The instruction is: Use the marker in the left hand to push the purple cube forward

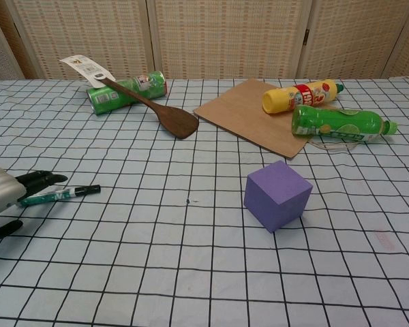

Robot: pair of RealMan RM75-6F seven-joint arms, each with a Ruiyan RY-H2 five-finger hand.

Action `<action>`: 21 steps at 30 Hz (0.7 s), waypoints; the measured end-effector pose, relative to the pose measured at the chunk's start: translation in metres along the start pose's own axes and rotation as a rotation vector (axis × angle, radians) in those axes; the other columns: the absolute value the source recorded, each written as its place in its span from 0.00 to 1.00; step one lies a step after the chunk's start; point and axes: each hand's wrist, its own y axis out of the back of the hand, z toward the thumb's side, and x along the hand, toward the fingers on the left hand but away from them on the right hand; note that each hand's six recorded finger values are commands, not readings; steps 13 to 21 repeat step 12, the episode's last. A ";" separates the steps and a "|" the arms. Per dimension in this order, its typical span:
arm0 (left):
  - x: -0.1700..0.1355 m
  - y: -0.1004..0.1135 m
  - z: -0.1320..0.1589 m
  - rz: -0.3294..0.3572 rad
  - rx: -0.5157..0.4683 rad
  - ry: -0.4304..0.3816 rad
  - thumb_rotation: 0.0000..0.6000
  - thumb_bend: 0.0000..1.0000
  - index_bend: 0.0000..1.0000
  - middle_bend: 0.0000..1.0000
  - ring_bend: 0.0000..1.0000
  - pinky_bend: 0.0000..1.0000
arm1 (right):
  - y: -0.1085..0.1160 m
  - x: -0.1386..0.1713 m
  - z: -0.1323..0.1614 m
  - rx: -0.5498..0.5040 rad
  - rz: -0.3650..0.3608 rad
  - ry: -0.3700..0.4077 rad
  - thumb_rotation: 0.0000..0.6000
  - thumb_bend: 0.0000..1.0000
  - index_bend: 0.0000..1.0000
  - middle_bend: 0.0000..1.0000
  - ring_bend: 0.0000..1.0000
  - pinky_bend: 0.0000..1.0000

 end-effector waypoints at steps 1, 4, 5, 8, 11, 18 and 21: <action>-0.003 0.004 -0.001 0.000 -0.016 0.008 1.00 0.38 0.00 0.03 0.50 0.73 | 0.000 0.000 0.000 0.001 0.000 -0.001 1.00 0.13 0.00 0.00 0.00 0.00; -0.019 0.022 -0.007 0.034 -0.080 0.048 1.00 0.37 0.00 0.02 0.19 0.46 | -0.001 0.001 0.000 0.004 0.004 -0.002 1.00 0.13 0.00 0.00 0.00 0.00; -0.027 0.029 -0.013 0.056 -0.106 0.071 1.00 0.37 0.00 0.02 0.08 0.34 | -0.001 0.001 0.000 0.005 0.005 -0.002 1.00 0.13 0.00 0.00 0.00 0.00; -0.052 0.044 -0.030 0.110 -0.201 0.131 1.00 0.36 0.00 0.02 0.01 0.20 | -0.003 0.001 0.002 0.010 0.011 0.002 1.00 0.13 0.00 0.00 0.00 0.00; -0.075 0.050 -0.044 0.122 -0.324 0.154 1.00 0.36 0.00 0.03 0.00 0.17 | -0.004 0.002 0.004 0.016 0.012 0.008 1.00 0.13 0.00 0.00 0.00 0.00; -0.082 0.050 -0.048 0.119 -0.362 0.156 1.00 0.36 0.00 0.03 0.00 0.17 | -0.005 0.002 0.005 0.018 0.013 0.014 1.00 0.13 0.00 0.00 0.00 0.00; -0.082 0.050 -0.048 0.119 -0.362 0.156 1.00 0.36 0.00 0.03 0.00 0.17 | -0.005 0.002 0.005 0.018 0.013 0.014 1.00 0.13 0.00 0.00 0.00 0.00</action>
